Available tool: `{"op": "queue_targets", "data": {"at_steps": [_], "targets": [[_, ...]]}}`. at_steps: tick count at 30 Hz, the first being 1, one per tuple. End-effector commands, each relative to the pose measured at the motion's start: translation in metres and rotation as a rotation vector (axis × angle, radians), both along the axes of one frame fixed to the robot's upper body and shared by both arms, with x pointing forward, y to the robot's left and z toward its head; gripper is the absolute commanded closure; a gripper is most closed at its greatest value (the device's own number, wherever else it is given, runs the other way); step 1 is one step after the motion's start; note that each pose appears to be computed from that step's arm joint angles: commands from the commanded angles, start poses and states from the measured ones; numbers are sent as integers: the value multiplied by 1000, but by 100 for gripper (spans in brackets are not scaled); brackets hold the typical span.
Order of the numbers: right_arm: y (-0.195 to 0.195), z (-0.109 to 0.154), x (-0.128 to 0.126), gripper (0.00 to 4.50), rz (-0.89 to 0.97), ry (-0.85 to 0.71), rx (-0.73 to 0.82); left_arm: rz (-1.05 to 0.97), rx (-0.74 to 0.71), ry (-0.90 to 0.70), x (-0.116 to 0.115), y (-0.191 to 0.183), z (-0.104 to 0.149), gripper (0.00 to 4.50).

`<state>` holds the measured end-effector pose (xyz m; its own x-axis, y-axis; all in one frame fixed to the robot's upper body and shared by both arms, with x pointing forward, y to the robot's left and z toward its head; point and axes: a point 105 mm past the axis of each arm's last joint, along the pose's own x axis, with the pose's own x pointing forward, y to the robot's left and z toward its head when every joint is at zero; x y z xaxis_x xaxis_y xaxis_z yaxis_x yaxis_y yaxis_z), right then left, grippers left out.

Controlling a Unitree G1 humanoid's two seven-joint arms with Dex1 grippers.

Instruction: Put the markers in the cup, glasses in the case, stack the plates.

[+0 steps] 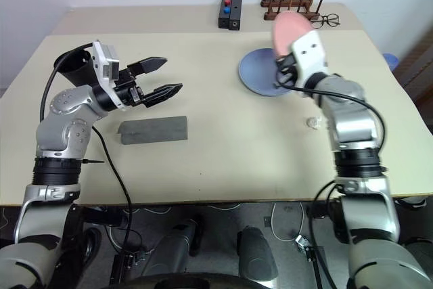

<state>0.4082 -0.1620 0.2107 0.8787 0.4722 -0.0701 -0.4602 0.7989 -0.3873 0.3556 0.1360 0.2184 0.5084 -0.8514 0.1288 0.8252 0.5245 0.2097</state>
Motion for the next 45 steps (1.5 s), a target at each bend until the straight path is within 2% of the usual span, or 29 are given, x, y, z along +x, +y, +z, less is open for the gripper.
{"op": "queue_targets", "data": {"at_steps": [1, 5, 6, 8, 15, 19, 24, 27, 29, 38, 41, 45], "targets": [[2, 0, 4, 444, 4, -28, -57, 21, -9, -53, -6, 2, 11, 0], [6, -13, 8, 444, 26, 16, -36, 28, -6, -46, -10, 2, 7, 0], [5, -14, 11, 416, 23, 26, -16, 28, -4, -46, -11, 1, 6, 0], [2, -17, 16, 350, 8, 36, -3, 29, -12, -42, -13, 0, 6, 0], [1, 3, 21, 3, 12, -22, 70, 14, -20, -36, -14, -4, 6, 0], [-23, 7, 18, 3, -42, -14, 67, -64, -52, -2, -24, -9, 8, 0], [-72, -19, -6, 3, -120, 177, 22, -212, -28, 63, -45, -20, -1, 0], [-89, -31, -21, 3, -174, 282, 61, -250, 36, 96, -48, -28, -16, 0], [-99, -42, -31, 3, -203, 338, 29, -263, 70, 86, -49, -34, -23, 0], [-124, -74, -59, 3, -318, 471, -19, -315, 38, 80, -47, -58, -26, 0], [-130, -86, -64, 88, -335, 503, -11, -326, 40, 83, -47, -61, -27, 0], [-122, -68, -53, 283, -317, 426, 47, -312, 43, 78, -45, -59, -26, 0]]}}
